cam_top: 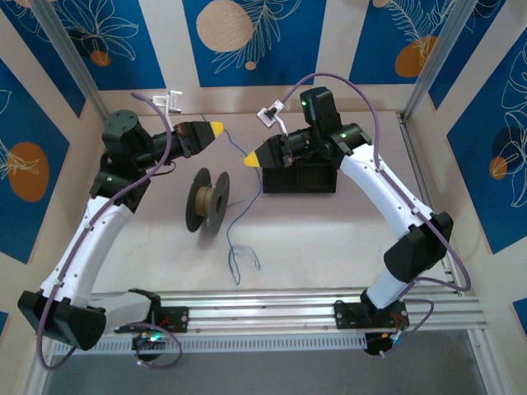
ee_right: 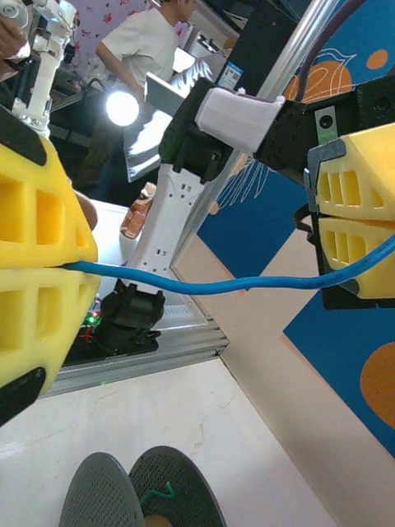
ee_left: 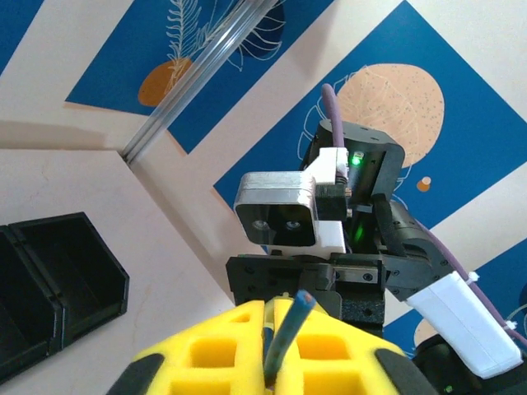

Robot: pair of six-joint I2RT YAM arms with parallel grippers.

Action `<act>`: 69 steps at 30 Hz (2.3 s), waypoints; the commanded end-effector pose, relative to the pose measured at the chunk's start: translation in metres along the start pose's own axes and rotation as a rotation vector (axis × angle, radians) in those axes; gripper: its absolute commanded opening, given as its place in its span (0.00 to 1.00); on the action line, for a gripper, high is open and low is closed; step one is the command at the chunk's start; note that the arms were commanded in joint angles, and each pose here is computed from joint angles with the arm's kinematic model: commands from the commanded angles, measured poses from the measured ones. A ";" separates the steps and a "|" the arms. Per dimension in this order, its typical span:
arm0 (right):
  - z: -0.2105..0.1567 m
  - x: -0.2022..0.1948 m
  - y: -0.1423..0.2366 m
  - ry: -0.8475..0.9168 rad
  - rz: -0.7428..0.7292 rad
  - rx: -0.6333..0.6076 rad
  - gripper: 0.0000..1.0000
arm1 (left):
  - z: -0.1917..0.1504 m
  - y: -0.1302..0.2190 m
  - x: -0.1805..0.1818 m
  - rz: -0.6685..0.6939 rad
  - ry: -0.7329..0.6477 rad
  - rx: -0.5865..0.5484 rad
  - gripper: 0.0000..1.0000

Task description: Wrap the cables

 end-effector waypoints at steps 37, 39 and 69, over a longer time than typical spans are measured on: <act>-0.071 0.022 0.045 -0.073 -0.767 0.007 0.00 | -0.095 0.057 0.138 1.155 -0.016 0.244 0.84; -0.075 0.023 0.045 -0.082 -0.785 0.007 0.00 | -0.096 0.054 0.148 1.174 -0.013 0.242 0.82; -0.109 0.022 -0.038 0.012 -0.918 0.082 0.00 | -0.101 0.037 0.175 1.111 0.409 -0.098 0.54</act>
Point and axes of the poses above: each hand's point on the last joint's axis, 136 mm out from that joint toward the fingers, its own y axis back along the fingers, its own x axis along the line the jaws close on, z = x × y, the point moved 10 cm from there along y, back along the fingers, and after that the axes turned 13 degrees about y, right-handed, at the moved point
